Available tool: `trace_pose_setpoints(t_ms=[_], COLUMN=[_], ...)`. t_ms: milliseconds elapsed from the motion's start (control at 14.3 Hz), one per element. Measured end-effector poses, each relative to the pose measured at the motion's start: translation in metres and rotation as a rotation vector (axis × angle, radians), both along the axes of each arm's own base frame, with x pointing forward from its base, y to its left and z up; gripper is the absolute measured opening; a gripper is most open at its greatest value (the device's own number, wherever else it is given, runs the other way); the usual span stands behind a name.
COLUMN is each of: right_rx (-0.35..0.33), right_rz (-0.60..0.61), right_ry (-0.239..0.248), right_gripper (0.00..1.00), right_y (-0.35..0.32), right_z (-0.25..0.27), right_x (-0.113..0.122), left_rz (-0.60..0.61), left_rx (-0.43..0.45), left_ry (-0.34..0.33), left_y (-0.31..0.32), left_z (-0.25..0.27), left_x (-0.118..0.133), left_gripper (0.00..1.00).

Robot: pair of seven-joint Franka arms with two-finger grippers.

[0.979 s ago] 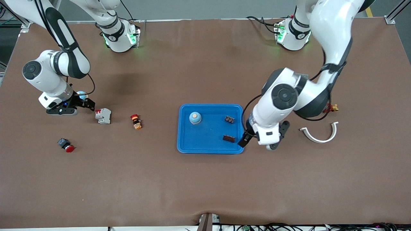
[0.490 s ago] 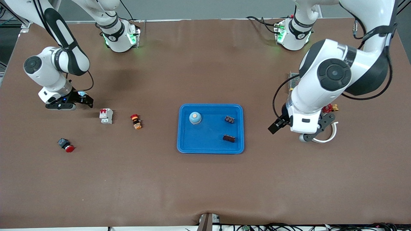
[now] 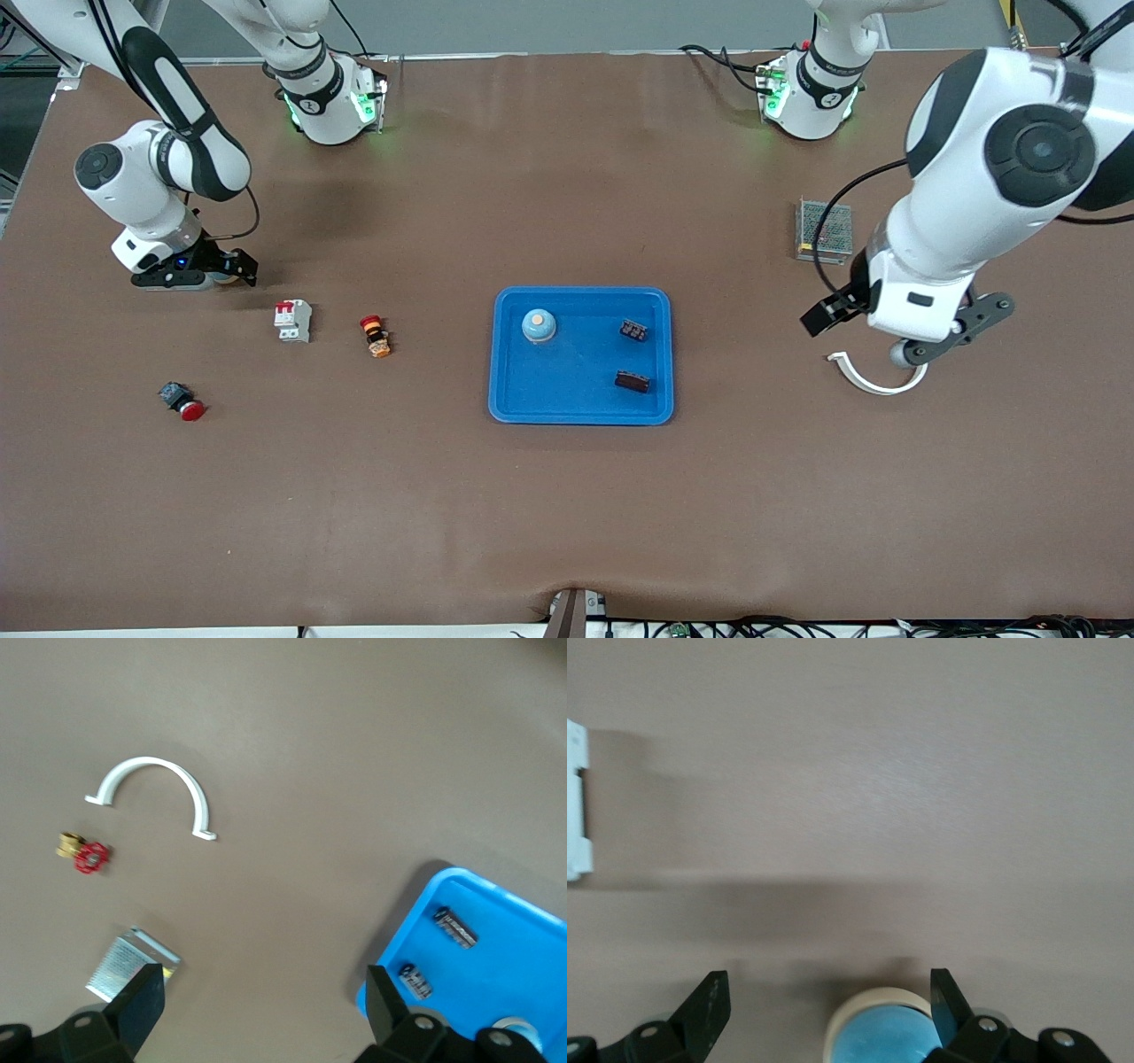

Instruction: Place electrolytic capacitor and blue bell in tray

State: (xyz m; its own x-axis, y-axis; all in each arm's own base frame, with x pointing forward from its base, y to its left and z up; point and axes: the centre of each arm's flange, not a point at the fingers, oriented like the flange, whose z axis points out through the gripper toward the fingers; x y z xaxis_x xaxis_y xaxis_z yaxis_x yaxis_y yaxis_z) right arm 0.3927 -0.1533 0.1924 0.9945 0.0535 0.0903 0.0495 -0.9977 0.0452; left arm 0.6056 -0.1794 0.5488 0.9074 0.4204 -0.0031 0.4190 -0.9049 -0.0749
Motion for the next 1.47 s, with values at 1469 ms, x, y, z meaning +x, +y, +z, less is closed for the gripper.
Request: trace_pose_setpoints(t_ms=[1469], right_rx=[0.006], right_rz=[0.035], right_ry=[0.033], right_gripper=[1.0], right_y=[-0.036], right_z=[-0.015], right_x=[-0.021], left_rz=[-0.373], left_rx=[-0.022], left_ry=[0.076], left_y=[0.102], left_z=[0.058], left_x=[-0.052], left_gripper=[1.0])
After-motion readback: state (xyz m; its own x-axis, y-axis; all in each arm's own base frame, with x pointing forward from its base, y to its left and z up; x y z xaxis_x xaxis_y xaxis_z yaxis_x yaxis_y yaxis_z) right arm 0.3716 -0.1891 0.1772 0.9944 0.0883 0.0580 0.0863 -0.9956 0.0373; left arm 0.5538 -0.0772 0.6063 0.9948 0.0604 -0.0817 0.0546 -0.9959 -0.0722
